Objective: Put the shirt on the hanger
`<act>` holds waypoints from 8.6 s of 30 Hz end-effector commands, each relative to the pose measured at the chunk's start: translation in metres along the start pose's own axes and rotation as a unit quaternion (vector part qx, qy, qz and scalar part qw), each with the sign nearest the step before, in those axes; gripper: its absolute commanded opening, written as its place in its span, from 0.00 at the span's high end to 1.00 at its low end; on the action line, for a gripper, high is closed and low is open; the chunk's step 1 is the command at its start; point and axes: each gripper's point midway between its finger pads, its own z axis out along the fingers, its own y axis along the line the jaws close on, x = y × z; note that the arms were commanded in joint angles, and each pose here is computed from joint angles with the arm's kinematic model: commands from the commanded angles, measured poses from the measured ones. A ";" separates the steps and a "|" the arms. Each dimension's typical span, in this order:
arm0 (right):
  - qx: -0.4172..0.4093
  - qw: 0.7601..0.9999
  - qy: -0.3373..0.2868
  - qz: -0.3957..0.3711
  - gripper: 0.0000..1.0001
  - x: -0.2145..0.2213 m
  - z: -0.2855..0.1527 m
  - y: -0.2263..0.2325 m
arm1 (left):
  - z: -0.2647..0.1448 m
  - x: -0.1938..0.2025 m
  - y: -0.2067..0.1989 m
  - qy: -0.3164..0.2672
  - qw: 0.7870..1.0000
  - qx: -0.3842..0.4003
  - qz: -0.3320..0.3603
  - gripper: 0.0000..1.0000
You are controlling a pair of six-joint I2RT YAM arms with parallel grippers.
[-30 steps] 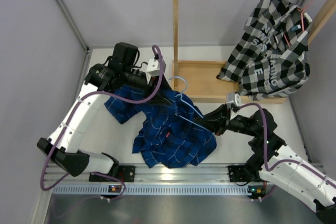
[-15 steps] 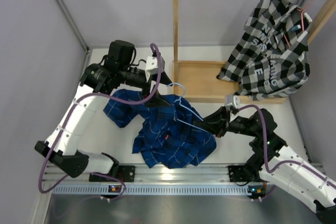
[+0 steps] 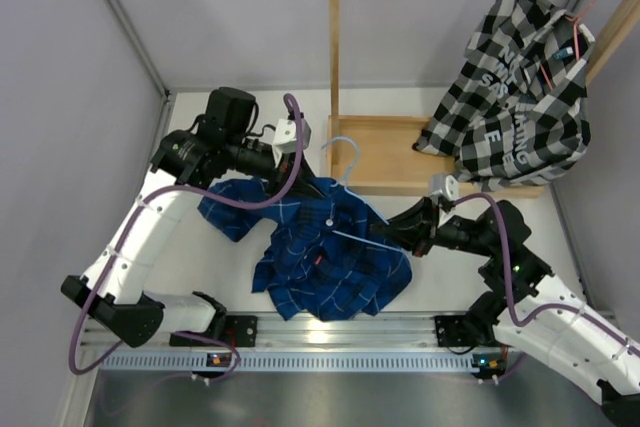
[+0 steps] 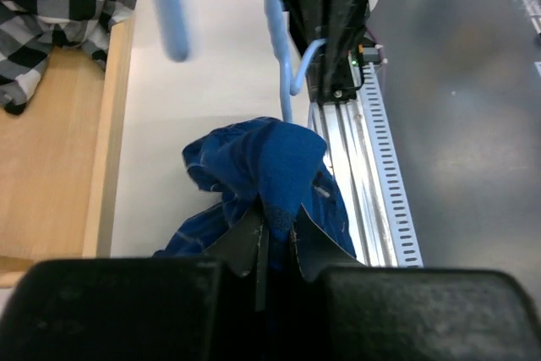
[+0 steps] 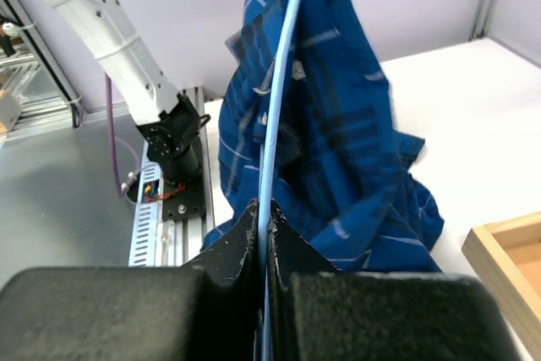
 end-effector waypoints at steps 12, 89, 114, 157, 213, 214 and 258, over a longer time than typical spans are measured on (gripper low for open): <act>0.082 0.994 -0.055 -0.045 0.24 -0.049 -0.004 -0.021 | -0.009 -0.018 -0.007 -0.014 0.998 -0.014 0.061 1.00; 0.404 0.893 -0.012 0.196 1.00 0.020 -0.012 -0.169 | -0.059 -0.029 0.038 -0.182 0.927 -0.326 -0.048 1.00; 0.403 0.893 0.029 0.200 1.00 -0.035 -0.034 -0.249 | -0.046 0.081 0.004 -0.078 0.936 -0.317 -0.130 1.00; 0.573 0.803 0.152 0.056 1.00 -0.059 -0.054 -0.324 | 0.011 0.129 0.011 0.134 0.926 -0.329 -0.129 1.00; 0.594 0.799 0.081 0.048 1.00 -0.085 -0.051 -0.371 | -0.013 0.207 0.034 0.258 0.841 -0.440 -0.180 1.00; 0.590 0.803 0.082 0.035 1.00 -0.087 -0.051 -0.374 | -0.014 0.207 0.033 0.256 0.840 -0.443 -0.179 1.00; 0.467 0.884 0.005 0.022 1.00 -0.146 -0.011 -0.359 | -0.024 0.202 0.058 0.268 0.801 -0.508 -0.172 1.00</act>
